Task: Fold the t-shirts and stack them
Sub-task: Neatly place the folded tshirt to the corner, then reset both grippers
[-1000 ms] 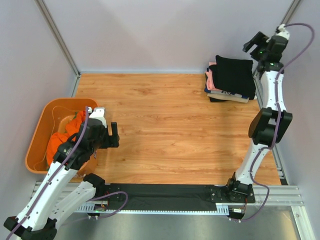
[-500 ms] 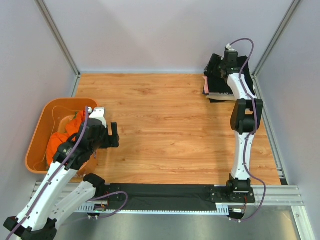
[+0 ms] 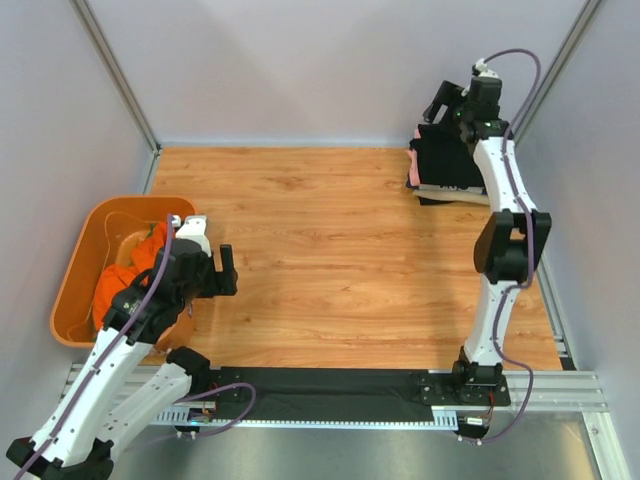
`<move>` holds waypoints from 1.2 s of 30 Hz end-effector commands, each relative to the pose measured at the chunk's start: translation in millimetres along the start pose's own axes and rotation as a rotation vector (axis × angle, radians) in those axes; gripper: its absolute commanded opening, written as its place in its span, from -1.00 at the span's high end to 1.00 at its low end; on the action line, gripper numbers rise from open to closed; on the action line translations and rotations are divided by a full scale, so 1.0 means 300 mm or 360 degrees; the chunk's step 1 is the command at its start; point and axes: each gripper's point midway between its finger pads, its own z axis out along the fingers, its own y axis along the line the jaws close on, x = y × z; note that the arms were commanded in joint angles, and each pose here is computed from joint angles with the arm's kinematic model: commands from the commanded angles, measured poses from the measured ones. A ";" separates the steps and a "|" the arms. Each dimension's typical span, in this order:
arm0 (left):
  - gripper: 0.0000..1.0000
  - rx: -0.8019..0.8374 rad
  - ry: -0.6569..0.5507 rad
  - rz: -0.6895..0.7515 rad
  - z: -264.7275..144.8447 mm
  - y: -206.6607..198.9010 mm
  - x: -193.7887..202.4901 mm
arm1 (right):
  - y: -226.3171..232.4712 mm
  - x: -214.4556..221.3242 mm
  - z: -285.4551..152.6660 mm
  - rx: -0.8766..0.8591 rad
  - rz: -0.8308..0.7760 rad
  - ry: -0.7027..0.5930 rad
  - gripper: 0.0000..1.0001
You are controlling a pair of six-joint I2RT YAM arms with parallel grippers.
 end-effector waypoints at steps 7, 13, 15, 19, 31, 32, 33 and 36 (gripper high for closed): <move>-0.84 0.0016 -0.0073 0.0007 -0.011 -0.003 -0.032 | 0.420 0.004 -0.732 -0.0519 0.0007 -0.0254 -0.80; -0.86 -0.0014 -0.0116 -0.0004 -0.030 0.014 -0.048 | 0.547 0.665 -0.890 -0.0789 -0.0103 0.0198 -0.80; -0.86 -0.0019 -0.0123 -0.0005 -0.035 0.017 -0.050 | 0.564 0.858 -0.963 -0.0884 -0.0107 0.0326 -0.80; -0.87 -0.0057 -0.0157 -0.0029 -0.046 0.036 -0.056 | 0.527 1.103 -1.033 -0.0979 -0.0052 0.0450 -0.79; -0.89 -0.0163 -0.0185 -0.0083 -0.055 0.075 -0.061 | 0.471 1.256 -1.028 -0.1046 -0.0130 0.0502 -0.82; -0.89 -0.0170 -0.0185 -0.0082 -0.056 0.078 -0.060 | 0.482 1.262 -1.034 -0.1074 -0.0136 0.0517 -0.80; -0.89 -0.0175 -0.0187 -0.0082 -0.056 0.080 -0.060 | 0.486 1.265 -1.035 -0.1088 -0.0138 0.0524 -0.80; -0.89 -0.0184 -0.0178 -0.0076 -0.052 0.082 -0.058 | 0.482 1.269 -1.035 -0.1089 -0.0137 0.0522 -0.80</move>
